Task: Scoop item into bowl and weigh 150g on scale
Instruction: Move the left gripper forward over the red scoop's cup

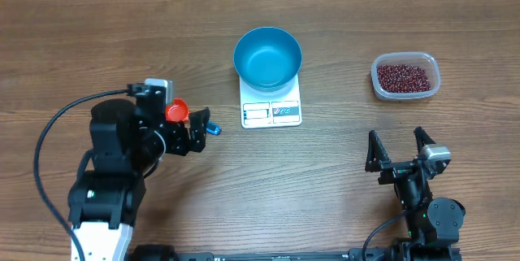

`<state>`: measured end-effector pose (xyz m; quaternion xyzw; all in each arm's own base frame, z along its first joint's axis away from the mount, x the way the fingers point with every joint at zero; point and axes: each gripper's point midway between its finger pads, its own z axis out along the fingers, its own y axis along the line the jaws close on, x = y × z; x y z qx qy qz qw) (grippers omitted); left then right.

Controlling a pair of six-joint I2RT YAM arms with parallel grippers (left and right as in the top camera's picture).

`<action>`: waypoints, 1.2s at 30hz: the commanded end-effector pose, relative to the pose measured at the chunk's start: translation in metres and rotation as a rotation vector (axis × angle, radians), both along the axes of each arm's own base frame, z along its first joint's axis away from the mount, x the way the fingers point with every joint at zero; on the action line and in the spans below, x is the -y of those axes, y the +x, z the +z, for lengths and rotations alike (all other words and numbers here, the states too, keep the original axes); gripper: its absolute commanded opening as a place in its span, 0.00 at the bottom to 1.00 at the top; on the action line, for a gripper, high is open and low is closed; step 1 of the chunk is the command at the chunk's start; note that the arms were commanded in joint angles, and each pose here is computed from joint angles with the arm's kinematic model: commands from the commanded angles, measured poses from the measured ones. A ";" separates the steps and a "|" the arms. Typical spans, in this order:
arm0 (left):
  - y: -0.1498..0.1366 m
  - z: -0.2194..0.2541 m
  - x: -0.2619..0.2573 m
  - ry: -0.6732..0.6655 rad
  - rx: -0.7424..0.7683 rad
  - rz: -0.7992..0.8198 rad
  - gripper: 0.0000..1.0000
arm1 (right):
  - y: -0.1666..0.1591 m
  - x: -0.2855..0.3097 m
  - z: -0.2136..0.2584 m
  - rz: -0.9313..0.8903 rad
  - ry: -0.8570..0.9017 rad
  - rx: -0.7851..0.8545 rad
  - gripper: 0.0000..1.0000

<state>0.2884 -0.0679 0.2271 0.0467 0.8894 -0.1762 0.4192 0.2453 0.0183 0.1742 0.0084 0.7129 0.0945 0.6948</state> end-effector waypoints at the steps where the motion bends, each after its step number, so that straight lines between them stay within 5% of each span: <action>1: 0.002 0.000 0.018 -0.060 -0.028 -0.088 1.00 | 0.000 0.001 -0.002 -0.005 -0.004 0.005 1.00; 3: 0.006 -0.007 0.017 -0.057 -0.054 -0.083 0.99 | 0.000 0.001 -0.002 -0.005 -0.004 0.005 1.00; 6: 0.011 -0.018 0.014 -0.054 -0.092 -0.057 0.83 | 0.000 0.001 -0.002 -0.005 -0.004 0.005 1.00; 13: 0.025 -0.034 -0.049 -0.085 -0.184 0.444 0.82 | 0.000 0.001 -0.002 -0.006 -0.004 0.005 1.00; 16: 0.026 -0.036 -0.067 -0.118 -0.192 0.597 0.72 | 0.000 0.001 -0.002 -0.005 -0.004 0.005 1.00; 28: 0.035 -0.092 -0.072 -0.172 -0.390 0.743 0.56 | 0.000 0.001 -0.002 -0.005 -0.004 0.005 1.00; 36: 0.039 -0.127 -0.092 -0.186 -0.462 0.981 0.58 | 0.000 0.001 -0.002 -0.005 -0.004 0.005 1.00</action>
